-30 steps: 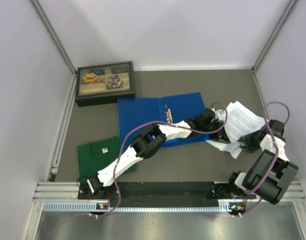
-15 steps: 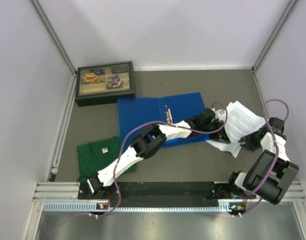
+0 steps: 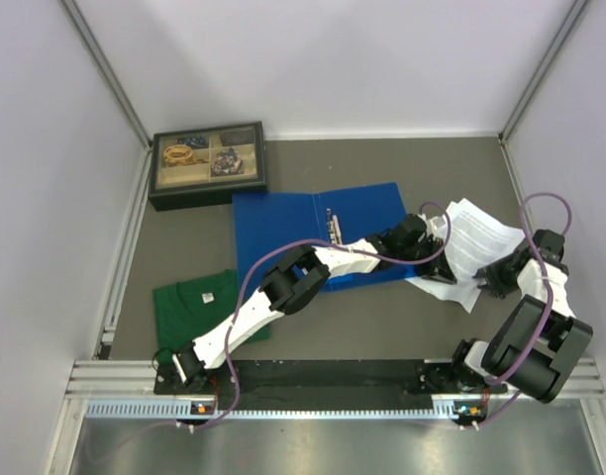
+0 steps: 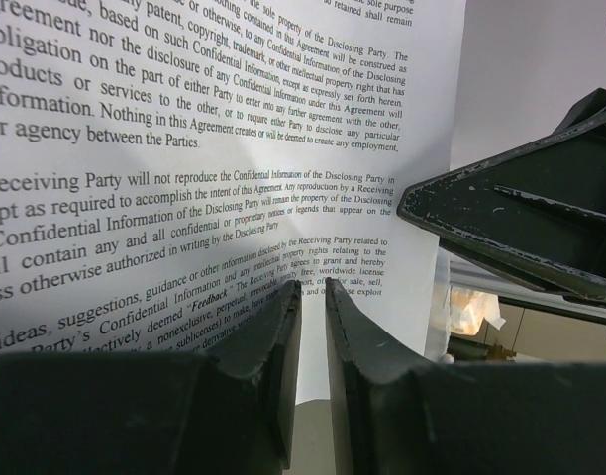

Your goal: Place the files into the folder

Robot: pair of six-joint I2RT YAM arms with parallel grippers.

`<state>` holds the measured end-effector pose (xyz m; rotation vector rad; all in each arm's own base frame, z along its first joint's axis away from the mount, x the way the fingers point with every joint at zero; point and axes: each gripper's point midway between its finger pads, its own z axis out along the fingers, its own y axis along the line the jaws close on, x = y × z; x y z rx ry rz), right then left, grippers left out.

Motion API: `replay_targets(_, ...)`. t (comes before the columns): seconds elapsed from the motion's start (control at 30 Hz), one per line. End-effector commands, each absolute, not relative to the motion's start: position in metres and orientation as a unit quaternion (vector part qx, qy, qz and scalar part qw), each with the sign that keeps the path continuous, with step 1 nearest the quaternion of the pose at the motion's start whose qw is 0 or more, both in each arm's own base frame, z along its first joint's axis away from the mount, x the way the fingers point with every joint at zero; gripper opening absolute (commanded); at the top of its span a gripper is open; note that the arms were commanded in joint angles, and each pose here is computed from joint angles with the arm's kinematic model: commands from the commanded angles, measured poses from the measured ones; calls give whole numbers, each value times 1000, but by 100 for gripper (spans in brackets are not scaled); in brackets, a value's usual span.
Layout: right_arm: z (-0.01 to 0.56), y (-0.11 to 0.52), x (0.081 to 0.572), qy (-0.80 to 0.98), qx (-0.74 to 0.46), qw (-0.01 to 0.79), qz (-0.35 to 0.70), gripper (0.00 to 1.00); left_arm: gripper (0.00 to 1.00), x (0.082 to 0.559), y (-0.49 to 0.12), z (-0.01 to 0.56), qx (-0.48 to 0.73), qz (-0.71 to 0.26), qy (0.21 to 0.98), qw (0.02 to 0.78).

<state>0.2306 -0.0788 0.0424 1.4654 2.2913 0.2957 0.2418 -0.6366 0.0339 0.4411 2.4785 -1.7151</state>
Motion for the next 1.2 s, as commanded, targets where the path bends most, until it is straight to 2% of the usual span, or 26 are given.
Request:
replay_targets(0.0,59,-85,247,824,506,232,106,31,22,239,-629,-7,142,-527,837,39)
replay_targets(0.1,63,-86,245,824,507,233,98,28,22,238,-630,-7,143,-528,836,39)
replay_targets(0.33,66,-80,245,832,496,228,100,34,22,239,-630,-6,142,-529,836,39)
replay_targets(0.77,71,-74,240,844,480,218,100,36,22,237,-630,-6,144,-532,833,37)
replay_targets(1.17,69,-73,244,843,482,218,97,31,22,237,-630,-5,145,-533,833,37)
